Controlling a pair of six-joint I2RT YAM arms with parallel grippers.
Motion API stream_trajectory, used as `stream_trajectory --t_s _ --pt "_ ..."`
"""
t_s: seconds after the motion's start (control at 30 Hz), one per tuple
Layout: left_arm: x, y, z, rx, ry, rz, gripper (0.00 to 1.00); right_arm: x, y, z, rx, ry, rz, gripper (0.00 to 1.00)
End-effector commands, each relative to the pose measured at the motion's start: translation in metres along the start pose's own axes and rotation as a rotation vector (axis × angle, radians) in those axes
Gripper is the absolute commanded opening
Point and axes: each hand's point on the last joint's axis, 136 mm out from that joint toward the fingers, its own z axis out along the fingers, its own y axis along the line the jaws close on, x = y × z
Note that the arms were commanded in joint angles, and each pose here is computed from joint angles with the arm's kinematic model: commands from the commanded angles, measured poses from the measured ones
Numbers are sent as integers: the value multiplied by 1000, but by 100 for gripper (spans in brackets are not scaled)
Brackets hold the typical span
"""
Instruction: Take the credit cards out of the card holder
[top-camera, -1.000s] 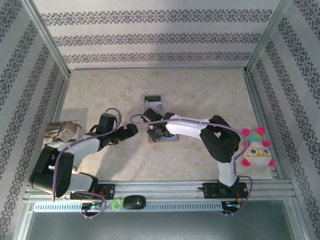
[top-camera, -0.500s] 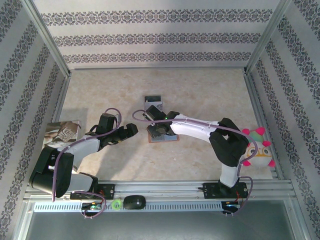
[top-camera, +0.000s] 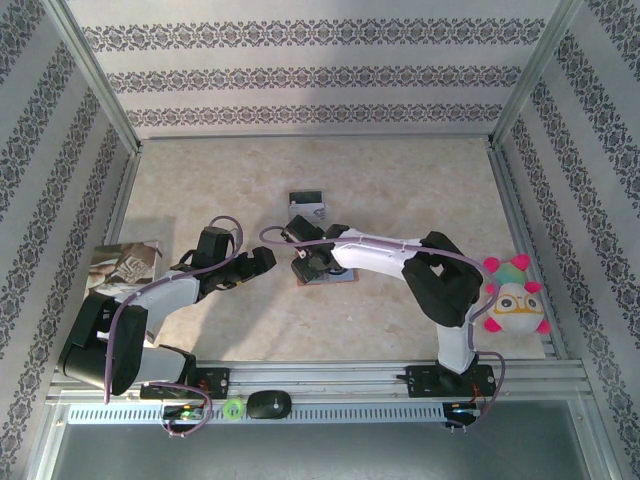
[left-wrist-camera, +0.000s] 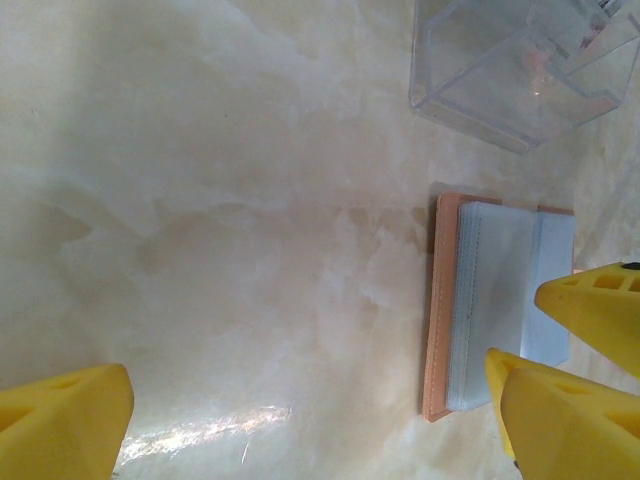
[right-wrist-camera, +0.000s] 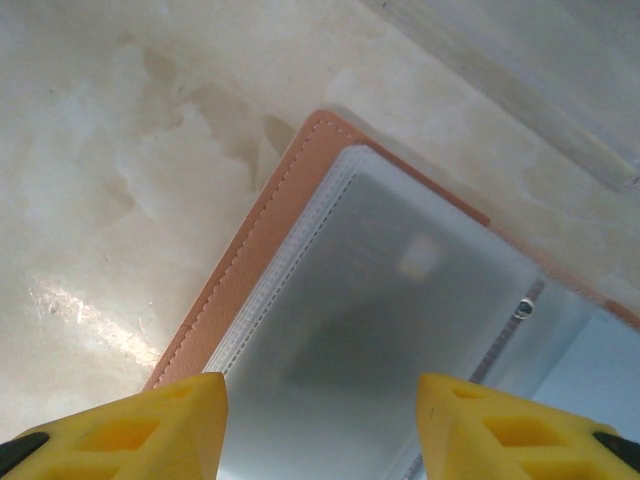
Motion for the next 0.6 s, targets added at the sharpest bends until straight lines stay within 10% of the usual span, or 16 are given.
stream_trajectory --t_s 0.0,0.57 --pt "-6 -9 -4 11 -19 48 95 10 8 7 -16 50 -19 53" --pt "4 -30 5 63 12 102 83 0 18 4 -125 -39 34 8"
